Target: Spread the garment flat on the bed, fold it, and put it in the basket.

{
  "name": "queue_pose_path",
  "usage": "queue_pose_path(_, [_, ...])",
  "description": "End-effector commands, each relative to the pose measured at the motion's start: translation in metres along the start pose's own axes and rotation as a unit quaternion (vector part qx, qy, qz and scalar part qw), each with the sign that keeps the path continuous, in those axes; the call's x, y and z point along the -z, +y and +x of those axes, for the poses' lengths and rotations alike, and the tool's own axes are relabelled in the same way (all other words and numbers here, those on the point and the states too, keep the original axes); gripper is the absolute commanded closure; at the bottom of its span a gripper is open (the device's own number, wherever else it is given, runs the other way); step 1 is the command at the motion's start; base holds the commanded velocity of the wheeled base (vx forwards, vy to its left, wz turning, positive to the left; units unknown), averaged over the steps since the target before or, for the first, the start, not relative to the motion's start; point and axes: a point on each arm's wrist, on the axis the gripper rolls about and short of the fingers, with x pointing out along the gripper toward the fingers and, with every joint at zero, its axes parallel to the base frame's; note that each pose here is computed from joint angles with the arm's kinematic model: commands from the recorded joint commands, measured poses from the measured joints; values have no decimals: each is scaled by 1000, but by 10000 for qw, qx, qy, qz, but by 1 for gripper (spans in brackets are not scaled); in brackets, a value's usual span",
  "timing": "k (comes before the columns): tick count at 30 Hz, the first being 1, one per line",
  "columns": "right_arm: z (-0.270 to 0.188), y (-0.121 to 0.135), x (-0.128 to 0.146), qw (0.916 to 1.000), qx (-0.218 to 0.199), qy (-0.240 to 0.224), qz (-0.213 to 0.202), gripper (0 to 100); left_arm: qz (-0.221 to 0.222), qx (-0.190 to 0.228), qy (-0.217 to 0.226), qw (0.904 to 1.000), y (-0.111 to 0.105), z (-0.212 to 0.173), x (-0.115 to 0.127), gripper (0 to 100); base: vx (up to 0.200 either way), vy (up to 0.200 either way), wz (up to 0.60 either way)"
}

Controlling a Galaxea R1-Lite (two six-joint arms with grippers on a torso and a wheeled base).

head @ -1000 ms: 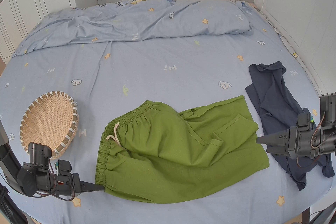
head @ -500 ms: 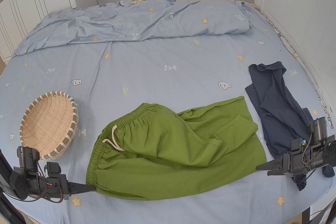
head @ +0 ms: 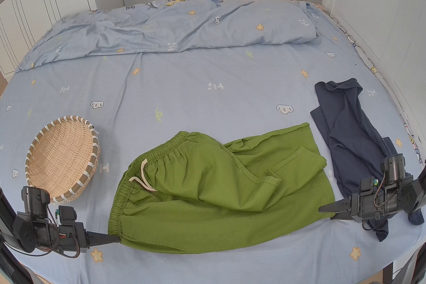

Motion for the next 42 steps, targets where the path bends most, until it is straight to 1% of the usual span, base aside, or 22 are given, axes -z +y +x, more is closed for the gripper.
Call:
queue_pose_path(1, [5, -11, 0, 9998, -39, 58, 179, 0, -26, -5, 7, 10000, 1, 0, 0, 100, 0, 0, 0])
queue_pose_path(2, [6, -11, -1, 9998, -97, 45, 159, 0, -26, -5, 7, 10000, 1, 0, 0, 100, 0, 0, 0])
queue_pose_path(7, [7, -11, -2, 9998, -125, 62, 143, 0, -23, 6, 15, 10000, 1, 0, 0, 100, 0, 0, 0])
queue_pose_path(13, [6, -10, -3, 9986, -520, 50, 63, 0, -62, -8, 39, 10000, 3, 2, -1, 100, 0, 0, 0])
queue_pose_path(23, [8, -19, -4, 9987, -485, 14, 169, 0, -77, -14, 45, 10000, 4, 2, -1, 100, 0, 0, 0])
queue_pose_path(24, [7, -21, -3, 9987, -476, 1, 200, 100, -85, -14, 45, 10000, 4, 2, -1, 100, 0, 0, 0])
queue_pose_path(31, [2, -25, 0, 9986, -441, -47, 303, 100, -91, -15, 48, 9999, 4, 2, -1, 100, 0, 0, 0])
queue_pose_path(36, [-6, -32, 3, 9983, -370, -217, 406, 100, -124, -33, 18, 9999, 7, 2, -3, 100, 0, 0, 0])
queue_pose_path(38, [-6, -32, 4, 9982, -367, -223, 411, 100, -124, -33, 18, 9999, 7, 2, -3, 100, 0, 0, 0])
queue_pose_path(39, [-10, -32, 7, 9980, -384, -310, 385, 100, -149, -42, -1, 9999, 7, 1, -3, 100, 0, 0, 0])
queue_pose_path(42, [-14, -27, 11, 9981, -396, -357, 316, 100, -170, -45, -22, 9998, 5, 0, -2, 100, 0, 0, 0])
